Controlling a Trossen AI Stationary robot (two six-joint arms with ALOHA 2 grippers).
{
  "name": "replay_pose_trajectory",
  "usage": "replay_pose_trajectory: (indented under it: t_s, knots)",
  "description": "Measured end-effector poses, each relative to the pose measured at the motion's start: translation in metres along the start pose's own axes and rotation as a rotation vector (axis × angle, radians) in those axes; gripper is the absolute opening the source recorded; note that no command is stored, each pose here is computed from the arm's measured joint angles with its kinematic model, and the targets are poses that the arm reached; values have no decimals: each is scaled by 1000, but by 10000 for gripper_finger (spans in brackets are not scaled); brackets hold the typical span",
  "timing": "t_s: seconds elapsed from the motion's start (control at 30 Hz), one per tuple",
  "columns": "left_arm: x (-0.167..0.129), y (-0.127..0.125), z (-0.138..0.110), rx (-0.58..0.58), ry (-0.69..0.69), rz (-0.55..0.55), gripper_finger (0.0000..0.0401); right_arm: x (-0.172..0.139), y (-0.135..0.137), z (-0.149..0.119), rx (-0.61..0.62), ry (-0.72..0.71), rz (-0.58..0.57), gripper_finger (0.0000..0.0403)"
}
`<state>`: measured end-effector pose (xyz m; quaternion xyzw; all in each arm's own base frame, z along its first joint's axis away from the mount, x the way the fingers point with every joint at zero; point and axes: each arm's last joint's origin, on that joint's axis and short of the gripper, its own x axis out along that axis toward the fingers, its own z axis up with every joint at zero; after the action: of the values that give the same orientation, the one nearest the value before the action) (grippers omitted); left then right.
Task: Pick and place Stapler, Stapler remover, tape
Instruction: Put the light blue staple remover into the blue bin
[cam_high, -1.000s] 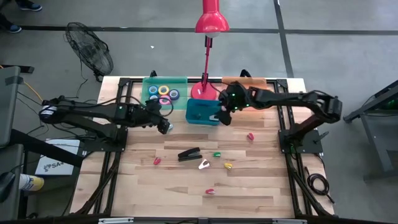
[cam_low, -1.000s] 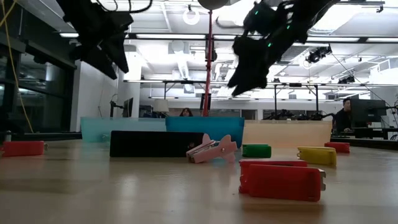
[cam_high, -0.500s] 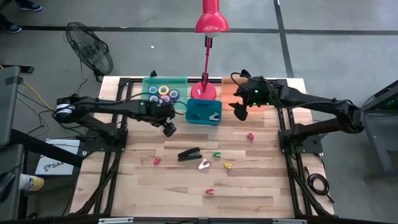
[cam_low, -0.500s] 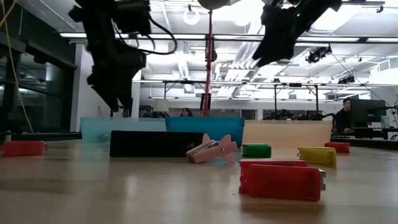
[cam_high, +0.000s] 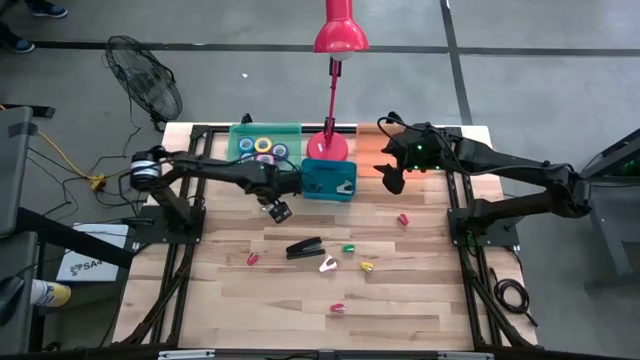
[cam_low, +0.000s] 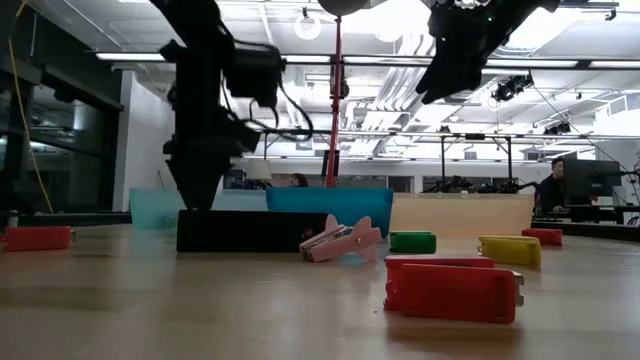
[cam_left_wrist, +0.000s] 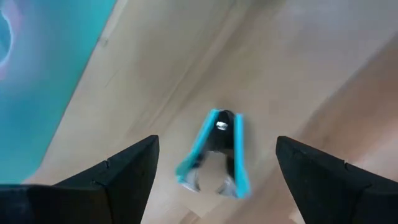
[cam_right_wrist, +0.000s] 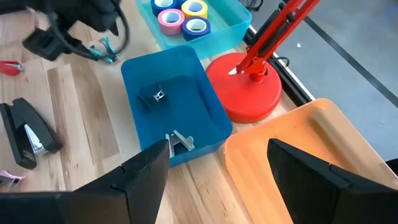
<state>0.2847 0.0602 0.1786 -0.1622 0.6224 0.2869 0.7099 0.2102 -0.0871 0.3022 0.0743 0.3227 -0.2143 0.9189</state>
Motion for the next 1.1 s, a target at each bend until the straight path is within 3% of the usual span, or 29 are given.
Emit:
replay_pose_trajectory:
  t_s: [0.3, 0.6, 1.1]
  knots:
    - [22, 9, 7, 1, 122, -39, 319, 0, 0, -1, 2, 11, 0, 264]
    - [22, 10, 4, 63, 166, -45, 315, 0, 0, -1, 0, 13, -1, 264]
    - [22, 9, 3, 56, 184, -93, 164, 0, 0, -1, 1, 13, -1, 264]
